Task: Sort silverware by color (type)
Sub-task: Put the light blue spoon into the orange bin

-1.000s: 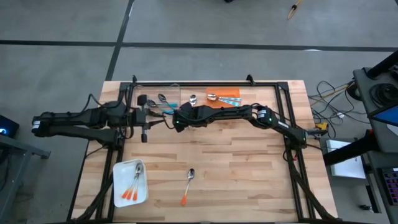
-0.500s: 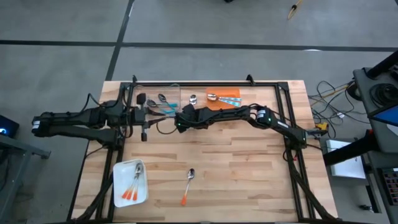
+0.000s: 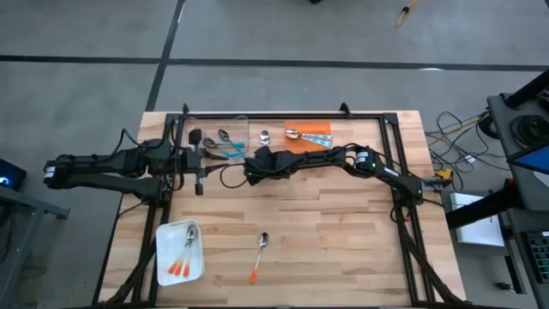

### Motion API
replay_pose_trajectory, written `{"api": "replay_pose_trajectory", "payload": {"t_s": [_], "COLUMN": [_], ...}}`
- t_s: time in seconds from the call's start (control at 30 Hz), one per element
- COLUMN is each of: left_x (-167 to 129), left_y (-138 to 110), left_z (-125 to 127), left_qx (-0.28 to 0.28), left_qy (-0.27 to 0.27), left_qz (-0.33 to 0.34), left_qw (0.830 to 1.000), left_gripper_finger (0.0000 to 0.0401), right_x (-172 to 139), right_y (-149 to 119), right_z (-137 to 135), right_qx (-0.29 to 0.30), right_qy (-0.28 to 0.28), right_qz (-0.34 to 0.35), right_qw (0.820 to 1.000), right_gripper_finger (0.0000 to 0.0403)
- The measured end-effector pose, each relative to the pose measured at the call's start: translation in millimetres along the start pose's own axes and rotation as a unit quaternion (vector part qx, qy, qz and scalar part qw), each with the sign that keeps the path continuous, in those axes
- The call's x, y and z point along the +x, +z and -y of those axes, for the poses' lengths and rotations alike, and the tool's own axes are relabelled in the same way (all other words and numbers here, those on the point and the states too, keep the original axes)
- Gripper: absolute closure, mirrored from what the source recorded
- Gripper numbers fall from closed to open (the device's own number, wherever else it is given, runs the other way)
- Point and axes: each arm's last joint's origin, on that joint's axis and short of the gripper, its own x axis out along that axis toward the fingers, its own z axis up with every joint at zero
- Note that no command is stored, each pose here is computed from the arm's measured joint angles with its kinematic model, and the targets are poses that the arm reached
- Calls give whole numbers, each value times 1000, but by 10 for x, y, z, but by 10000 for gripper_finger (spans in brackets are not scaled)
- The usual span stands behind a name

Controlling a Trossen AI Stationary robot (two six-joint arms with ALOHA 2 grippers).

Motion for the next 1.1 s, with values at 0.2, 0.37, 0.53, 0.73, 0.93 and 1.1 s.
{"api": "replay_pose_trajectory", "payload": {"t_s": [0.2, 0.37, 0.53, 0.73, 0.93, 1.1], "left_x": [7, 2, 9, 54, 76, 76], "left_y": [2, 11, 9, 0, -6, -7], "left_z": [0, -3, -2, 7, 12, 12], "left_qx": [0, 4, 4, -4, 5, 2], "left_qy": [0, 2, 2, 0, -1, -1], "left_qz": [2, 7, 6, 0, -3, -3], "left_qw": [1000, 1000, 1000, 1000, 1000, 1000], "left_gripper_finger": [357, 357, 357, 357, 357, 357], "right_x": [-176, -259, -249, -224, -222, -262], "right_y": [-17, -22, -22, -2, 0, 9], "right_z": [62, 74, 65, 72, 72, 94], "right_qx": [-76, -124, -149, -161, -161, -145], "right_qy": [-36, -30, -19, -13, -14, -22], "right_qz": [-73, -113, -115, -113, -110, -125], "right_qw": [994, 985, 982, 980, 981, 981], "right_gripper_finger": [252, 252, 253, 273, 356, 389]}}
